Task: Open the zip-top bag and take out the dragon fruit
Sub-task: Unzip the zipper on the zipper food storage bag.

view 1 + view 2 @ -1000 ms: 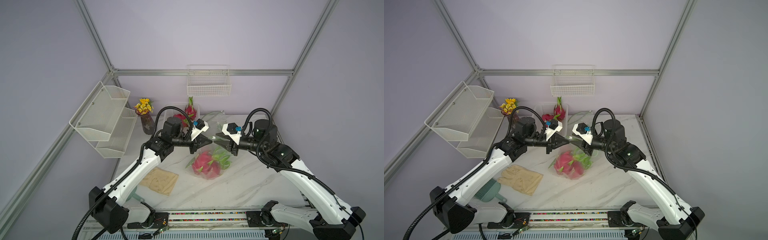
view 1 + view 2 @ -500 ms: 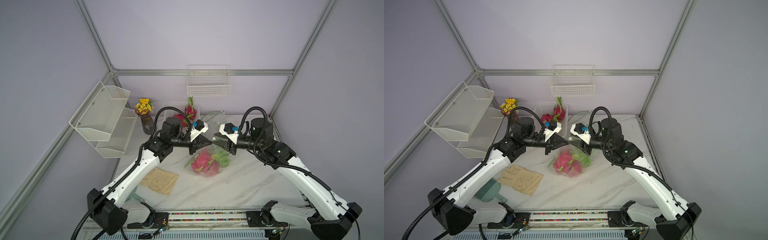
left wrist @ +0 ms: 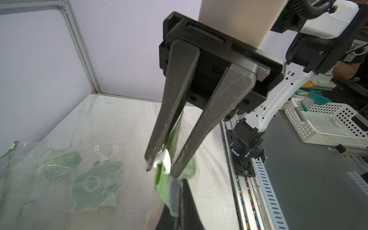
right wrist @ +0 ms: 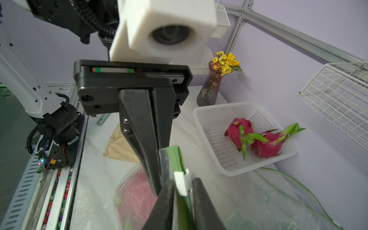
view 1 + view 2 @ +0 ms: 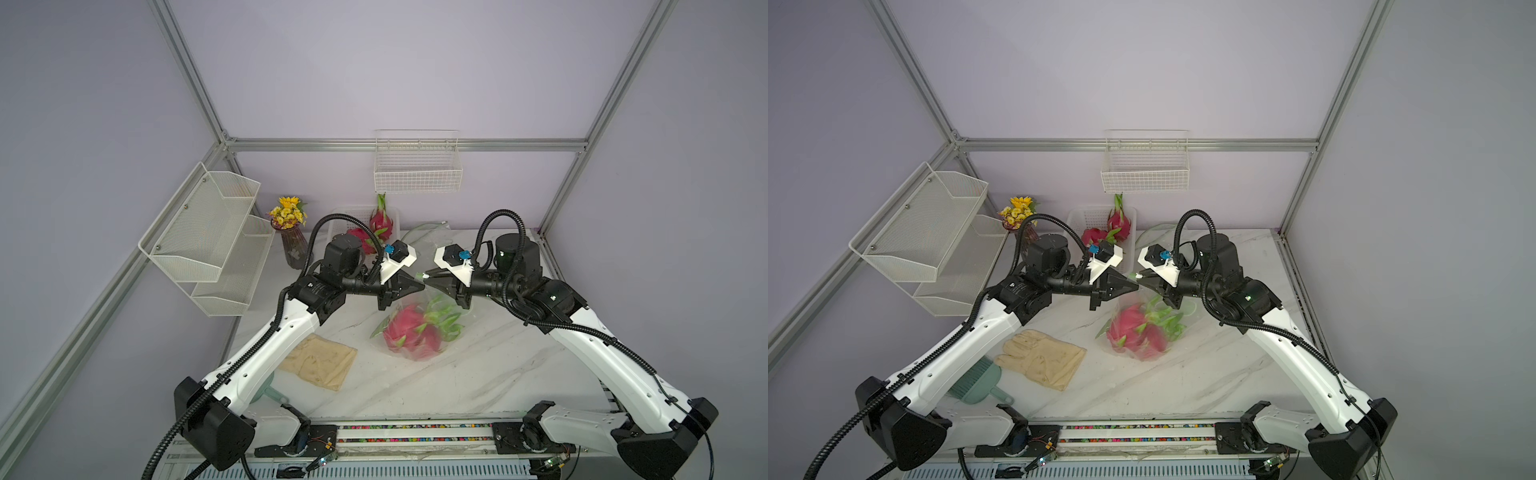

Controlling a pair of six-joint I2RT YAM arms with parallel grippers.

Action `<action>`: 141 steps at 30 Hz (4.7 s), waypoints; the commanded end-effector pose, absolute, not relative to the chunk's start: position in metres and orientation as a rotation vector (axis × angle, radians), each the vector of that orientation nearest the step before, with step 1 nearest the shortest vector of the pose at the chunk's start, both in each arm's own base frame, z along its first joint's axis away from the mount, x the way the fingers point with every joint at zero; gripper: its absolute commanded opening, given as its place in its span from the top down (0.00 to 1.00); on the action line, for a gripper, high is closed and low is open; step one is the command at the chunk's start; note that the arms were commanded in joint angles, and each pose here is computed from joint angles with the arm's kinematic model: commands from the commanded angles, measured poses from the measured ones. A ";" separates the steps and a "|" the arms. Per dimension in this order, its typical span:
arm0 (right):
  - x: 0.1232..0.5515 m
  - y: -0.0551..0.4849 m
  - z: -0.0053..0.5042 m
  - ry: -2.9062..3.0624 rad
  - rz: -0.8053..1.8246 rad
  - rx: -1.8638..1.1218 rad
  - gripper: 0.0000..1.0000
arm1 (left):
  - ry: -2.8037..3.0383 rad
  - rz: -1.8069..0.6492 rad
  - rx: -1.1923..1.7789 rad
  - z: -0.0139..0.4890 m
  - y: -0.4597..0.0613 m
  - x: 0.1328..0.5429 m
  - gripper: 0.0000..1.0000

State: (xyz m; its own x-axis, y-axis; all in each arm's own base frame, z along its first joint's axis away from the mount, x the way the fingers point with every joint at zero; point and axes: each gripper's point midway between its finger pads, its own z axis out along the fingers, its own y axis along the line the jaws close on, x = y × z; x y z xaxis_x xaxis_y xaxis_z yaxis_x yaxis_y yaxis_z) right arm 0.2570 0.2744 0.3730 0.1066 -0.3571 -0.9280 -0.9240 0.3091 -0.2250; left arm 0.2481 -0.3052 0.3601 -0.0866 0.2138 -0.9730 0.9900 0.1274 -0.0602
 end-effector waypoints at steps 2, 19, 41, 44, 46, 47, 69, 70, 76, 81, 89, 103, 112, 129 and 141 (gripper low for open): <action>0.248 0.275 0.380 1.421 0.657 -1.284 0.98 | 1.391 -1.015 1.242 0.381 -0.304 0.247 1.00; 0.264 0.256 0.352 1.513 0.510 -1.220 1.00 | 1.369 -0.873 1.088 0.421 -0.270 0.245 1.00; 0.254 0.266 0.384 1.423 0.642 -1.244 1.00 | 1.334 -1.005 1.244 0.397 -0.284 0.229 0.93; 0.252 0.267 0.385 1.418 0.653 -1.249 1.00 | 1.350 -1.005 1.258 0.388 -0.286 0.232 0.88; 0.251 0.267 0.382 1.426 0.660 -1.254 1.00 | 1.361 -1.003 1.261 0.384 -0.287 0.234 0.85; 0.251 0.267 0.380 1.429 0.665 -1.255 1.00 | 1.364 -1.004 1.261 0.383 -0.287 0.234 0.83; 0.234 0.264 0.378 1.418 0.700 -1.302 0.98 | 1.393 -0.990 1.256 0.387 -0.305 0.244 1.00; 0.234 0.265 0.378 1.417 0.701 -1.304 0.93 | 1.391 -0.994 1.256 0.387 -0.305 0.243 1.00; 0.235 0.268 0.380 1.413 0.715 -1.309 0.78 | 1.377 -0.997 1.254 0.391 -0.303 0.240 1.00; 0.236 0.270 0.381 1.403 0.729 -1.323 0.76 | 1.382 -0.999 1.252 0.389 -0.304 0.241 1.00; 0.236 0.273 0.379 1.399 0.745 -1.336 0.76 | 1.377 -1.004 1.253 0.392 -0.304 0.240 1.00; 0.246 0.272 0.366 1.434 0.693 -1.341 1.00 | 1.353 -0.997 1.238 0.400 -0.301 0.236 1.00; 0.254 0.262 0.340 1.510 0.625 -1.327 1.00 | 1.289 -0.953 1.207 0.427 -0.286 0.223 1.00; 0.271 0.246 0.318 1.587 0.588 -1.294 1.00 | 1.282 -0.816 1.053 0.475 -0.242 0.233 1.00; 0.285 0.229 0.320 1.592 0.593 -1.254 1.00 | 1.379 -0.553 0.782 0.498 -0.182 0.254 1.00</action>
State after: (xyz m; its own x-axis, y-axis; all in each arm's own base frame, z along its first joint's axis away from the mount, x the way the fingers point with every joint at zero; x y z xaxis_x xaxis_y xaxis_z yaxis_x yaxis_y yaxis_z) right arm 0.2728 0.2491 0.3574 0.1352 -0.3529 -0.9258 -0.9250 0.2900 -0.2456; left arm 0.2574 -0.2194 0.4230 -0.0648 0.1732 -0.9828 0.8757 0.4821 0.0273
